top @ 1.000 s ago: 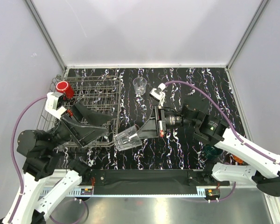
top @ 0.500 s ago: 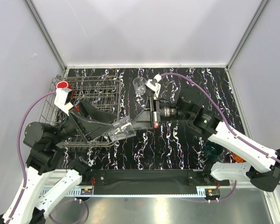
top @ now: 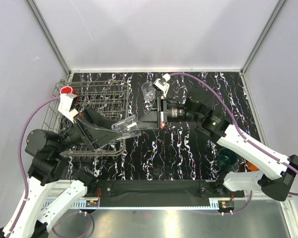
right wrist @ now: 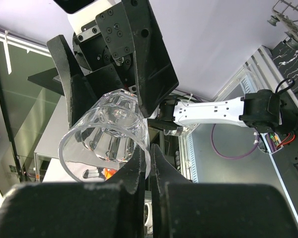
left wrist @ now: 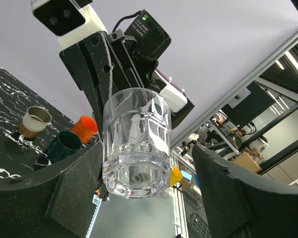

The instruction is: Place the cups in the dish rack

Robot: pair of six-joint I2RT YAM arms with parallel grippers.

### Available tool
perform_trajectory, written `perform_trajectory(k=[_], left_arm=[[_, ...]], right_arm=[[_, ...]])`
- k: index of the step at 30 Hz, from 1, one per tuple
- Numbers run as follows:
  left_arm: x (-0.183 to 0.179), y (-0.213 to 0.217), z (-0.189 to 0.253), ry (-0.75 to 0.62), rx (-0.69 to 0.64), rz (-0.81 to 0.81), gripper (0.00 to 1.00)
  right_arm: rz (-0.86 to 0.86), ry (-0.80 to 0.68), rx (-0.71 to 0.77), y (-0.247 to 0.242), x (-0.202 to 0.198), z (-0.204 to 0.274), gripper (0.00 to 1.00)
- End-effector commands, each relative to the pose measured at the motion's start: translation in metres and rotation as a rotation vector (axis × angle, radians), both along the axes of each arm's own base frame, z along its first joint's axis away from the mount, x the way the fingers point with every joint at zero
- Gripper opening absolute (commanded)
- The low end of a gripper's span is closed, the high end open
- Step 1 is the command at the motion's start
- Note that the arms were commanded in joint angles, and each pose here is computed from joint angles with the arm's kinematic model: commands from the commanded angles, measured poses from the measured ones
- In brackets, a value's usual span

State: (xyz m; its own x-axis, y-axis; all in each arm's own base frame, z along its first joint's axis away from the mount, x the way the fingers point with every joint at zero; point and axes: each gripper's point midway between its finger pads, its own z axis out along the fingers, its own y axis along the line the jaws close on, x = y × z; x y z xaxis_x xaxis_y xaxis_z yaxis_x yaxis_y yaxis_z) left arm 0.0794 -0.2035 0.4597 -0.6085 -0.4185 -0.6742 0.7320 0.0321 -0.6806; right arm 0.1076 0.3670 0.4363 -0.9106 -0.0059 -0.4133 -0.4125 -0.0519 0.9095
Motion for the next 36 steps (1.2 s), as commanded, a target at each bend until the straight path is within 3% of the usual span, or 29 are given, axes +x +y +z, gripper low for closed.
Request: perform_trajectory(k=[1,5,6,10,12,13,15,16,17,20,23,28,30,32,36], left_arm=[[-0.005,0.001,0.004,-0.038,-0.008,-0.012,0.77],[-0.001,0.000,0.006,-0.023,-0.009,-0.005,0.64],[0.000,0.000,0.006,-0.021,-0.014,0.001,0.49],[0.003,-0.002,0.005,-0.003,-0.012,-0.007,0.15],[0.004,-0.002,0.006,-0.003,-0.013,-0.004,0.04],[0.006,-0.003,0.006,-0.006,-0.011,0.002,0.00],[0.013,-0.004,0.004,0.006,0.002,0.022,0.00],[0.018,-0.005,0.002,0.008,0.016,0.044,0.00],[0.017,-0.004,0.005,-0.014,0.016,0.048,0.00],[0.036,-0.003,-0.001,0.001,0.066,0.131,0.00],[0.063,0.000,-0.010,0.020,0.151,0.244,0.00],[0.126,0.031,-0.061,0.248,0.415,0.580,0.00],[0.154,0.063,-0.095,0.408,0.570,0.791,0.00],[0.179,0.077,-0.117,0.481,0.652,0.874,0.00],[0.223,0.112,-0.148,0.632,0.681,1.029,0.00]], right_arm=[[-0.012,-0.049,0.073,-0.002,0.004,0.026,0.00],[0.007,-0.049,0.078,0.000,0.003,0.025,0.00],[0.012,-0.049,0.075,0.000,0.003,0.023,0.00],[0.009,-0.053,0.075,-0.001,0.007,0.023,0.00],[0.011,-0.062,0.070,-0.002,0.010,0.023,0.06],[0.009,-0.062,0.061,-0.002,0.013,0.022,0.23],[-0.003,-0.072,0.027,-0.007,0.019,0.019,0.45],[-0.028,-0.082,-0.007,-0.011,0.028,0.015,0.63],[-0.050,-0.084,-0.033,-0.014,0.034,0.011,0.75],[-0.166,-0.090,-0.182,-0.029,0.057,-0.014,0.99],[-0.336,-0.094,-0.417,-0.054,0.082,-0.055,1.00],[-0.490,0.011,-0.739,-0.096,0.092,-0.118,1.00],[-0.538,0.032,-0.796,-0.108,0.093,-0.128,1.00],[-0.571,0.045,-0.862,-0.122,0.090,-0.136,1.00],[-0.622,0.042,-0.934,-0.148,0.081,-0.136,1.00]])
